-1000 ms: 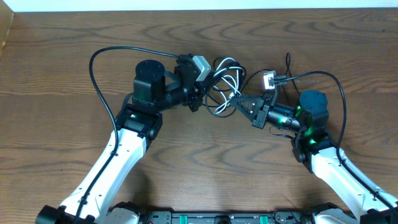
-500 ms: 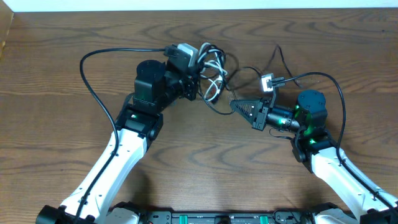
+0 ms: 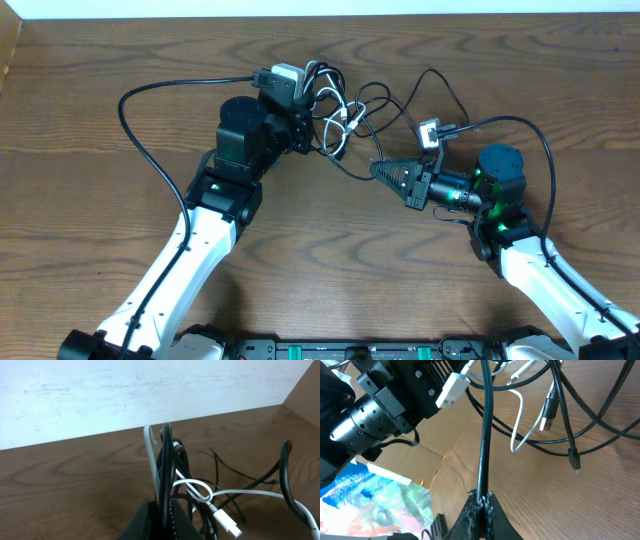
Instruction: Untangle cables
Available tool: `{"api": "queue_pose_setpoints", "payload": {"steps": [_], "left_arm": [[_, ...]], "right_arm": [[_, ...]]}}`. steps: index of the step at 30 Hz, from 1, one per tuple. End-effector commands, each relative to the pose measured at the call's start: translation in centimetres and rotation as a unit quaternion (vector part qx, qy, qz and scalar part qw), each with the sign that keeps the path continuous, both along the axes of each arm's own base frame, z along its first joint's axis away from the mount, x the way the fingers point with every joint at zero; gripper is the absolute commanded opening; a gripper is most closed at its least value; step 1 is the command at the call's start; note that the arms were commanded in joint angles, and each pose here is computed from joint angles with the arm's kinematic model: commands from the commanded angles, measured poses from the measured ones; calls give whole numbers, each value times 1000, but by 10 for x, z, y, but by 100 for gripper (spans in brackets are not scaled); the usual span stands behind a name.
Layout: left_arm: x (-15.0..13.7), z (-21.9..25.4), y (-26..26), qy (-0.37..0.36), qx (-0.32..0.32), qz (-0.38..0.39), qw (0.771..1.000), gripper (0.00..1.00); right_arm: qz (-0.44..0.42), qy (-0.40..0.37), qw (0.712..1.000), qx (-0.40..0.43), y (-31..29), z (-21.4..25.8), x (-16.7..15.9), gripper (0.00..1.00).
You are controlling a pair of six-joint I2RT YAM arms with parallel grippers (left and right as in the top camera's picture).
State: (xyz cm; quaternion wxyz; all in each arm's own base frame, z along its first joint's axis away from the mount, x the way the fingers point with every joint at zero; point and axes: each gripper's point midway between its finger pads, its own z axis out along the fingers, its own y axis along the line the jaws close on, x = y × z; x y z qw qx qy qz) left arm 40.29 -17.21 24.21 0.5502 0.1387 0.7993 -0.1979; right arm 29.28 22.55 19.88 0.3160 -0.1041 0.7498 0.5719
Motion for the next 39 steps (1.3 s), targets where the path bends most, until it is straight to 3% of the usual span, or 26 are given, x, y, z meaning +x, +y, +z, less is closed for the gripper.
{"api": "queue_pose_setpoints", "payload": {"steps": [1, 8, 10, 13, 15, 18, 22, 30, 34, 39], "left_arm": [[7, 17, 7, -21, -3, 21, 1000, 8], [11, 15, 16, -12, -11, 54, 998, 8], [11, 15, 17, -11, -10, 56, 998, 7], [11, 15, 17, -12, -10, 56, 998, 8], [11, 15, 17, -12, -10, 56, 998, 8], [11, 15, 16, -12, -10, 55, 998, 8], [9, 14, 12, -8, -13, 42, 999, 8], [-17, 16, -29, 8, -47, -94, 994, 8], [-34, 20, -46, 11, -64, -163, 985, 8], [-52, 24, -60, -12, -50, -239, 970, 8]], "right_arm": [[2, 1, 1000, -3, 1, 0, -2, 1], [-95, 135, 986, -22, -15, -36, 14, 2], [-95, 136, 986, -21, -15, -36, 14, 16], [-95, 136, 986, -21, -15, -36, 14, 70], [-94, 136, 986, -21, -15, -36, 14, 84], [-94, 136, 986, -21, -15, -36, 14, 92], [-94, 130, 987, -20, -15, -35, 15, 93], [-84, -17, 996, -24, -13, -3, 26, 95], [-97, -29, 994, -31, -15, -3, 31, 93], [-97, -32, 994, -30, -15, -1, 31, 69]]}}
